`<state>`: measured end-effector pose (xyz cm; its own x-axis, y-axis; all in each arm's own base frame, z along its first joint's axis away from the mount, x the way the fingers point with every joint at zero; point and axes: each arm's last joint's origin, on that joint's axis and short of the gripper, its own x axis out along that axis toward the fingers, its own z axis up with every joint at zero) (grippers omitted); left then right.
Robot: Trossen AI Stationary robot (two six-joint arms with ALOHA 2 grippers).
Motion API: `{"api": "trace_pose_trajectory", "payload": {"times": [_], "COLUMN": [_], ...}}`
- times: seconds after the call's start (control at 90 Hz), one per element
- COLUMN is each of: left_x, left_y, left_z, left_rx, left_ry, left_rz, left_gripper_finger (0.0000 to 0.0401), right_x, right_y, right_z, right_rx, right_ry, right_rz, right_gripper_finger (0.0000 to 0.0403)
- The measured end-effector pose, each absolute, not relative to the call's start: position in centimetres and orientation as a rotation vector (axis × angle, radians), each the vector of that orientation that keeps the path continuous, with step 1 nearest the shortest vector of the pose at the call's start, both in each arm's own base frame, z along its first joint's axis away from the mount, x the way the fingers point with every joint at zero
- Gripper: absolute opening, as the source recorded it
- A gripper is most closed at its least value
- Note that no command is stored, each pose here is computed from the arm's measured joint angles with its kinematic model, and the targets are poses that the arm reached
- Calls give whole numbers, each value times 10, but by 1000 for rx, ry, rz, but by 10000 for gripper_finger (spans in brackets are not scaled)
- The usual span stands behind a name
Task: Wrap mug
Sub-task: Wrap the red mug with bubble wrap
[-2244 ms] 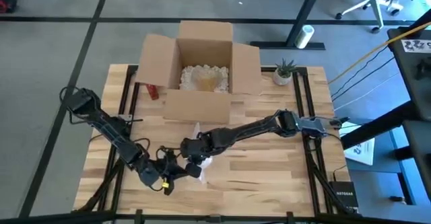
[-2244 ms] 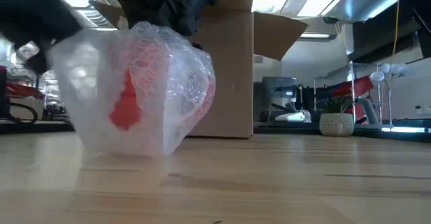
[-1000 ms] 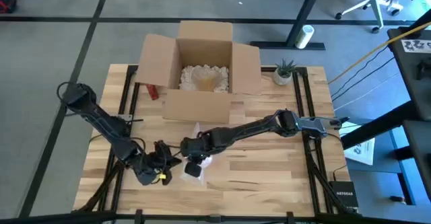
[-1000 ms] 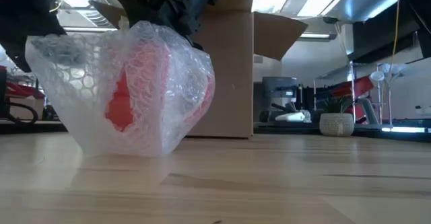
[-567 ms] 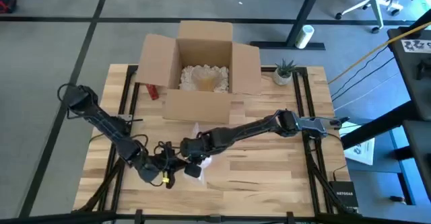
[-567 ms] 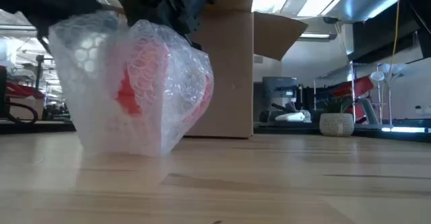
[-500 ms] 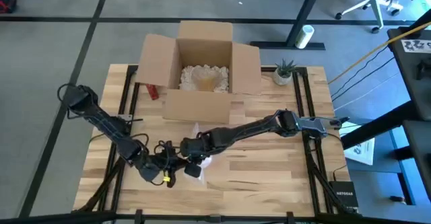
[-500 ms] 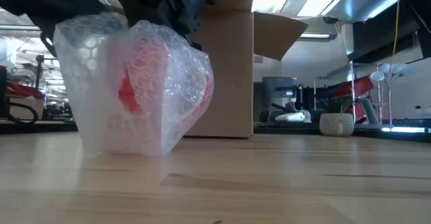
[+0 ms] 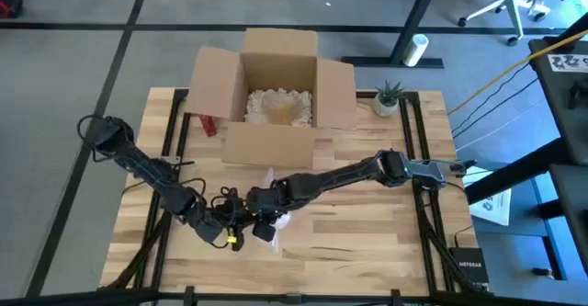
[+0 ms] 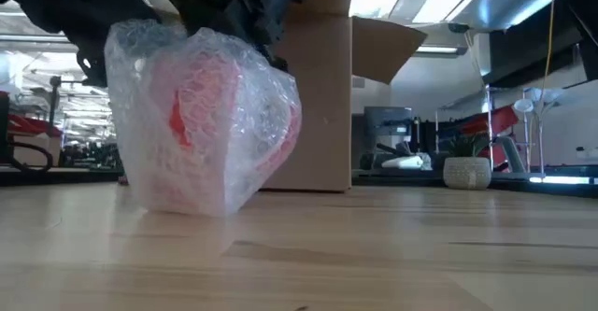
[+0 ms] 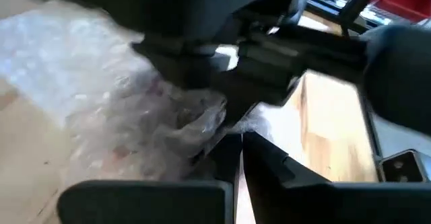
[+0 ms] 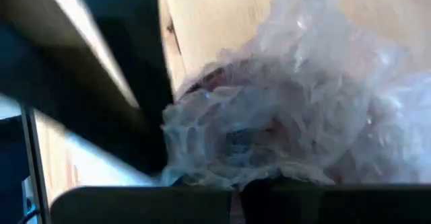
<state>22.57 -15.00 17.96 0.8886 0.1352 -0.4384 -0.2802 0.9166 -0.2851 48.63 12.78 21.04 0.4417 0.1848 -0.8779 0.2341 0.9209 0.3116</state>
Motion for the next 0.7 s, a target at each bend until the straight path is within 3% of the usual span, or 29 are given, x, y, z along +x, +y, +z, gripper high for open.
{"api": "trace_pose_trajectory", "payload": {"times": [0.7], "left_x": [234], "left_y": [-136], "left_z": [178], "left_rx": [-338], "left_ry": [438], "left_rz": [263], "left_gripper_finger": [0], "right_x": [464], "right_y": [144], "right_z": [275], "right_rx": [265], "right_ry": [1107], "right_rz": [-160], "right_gripper_finger": [0]}}
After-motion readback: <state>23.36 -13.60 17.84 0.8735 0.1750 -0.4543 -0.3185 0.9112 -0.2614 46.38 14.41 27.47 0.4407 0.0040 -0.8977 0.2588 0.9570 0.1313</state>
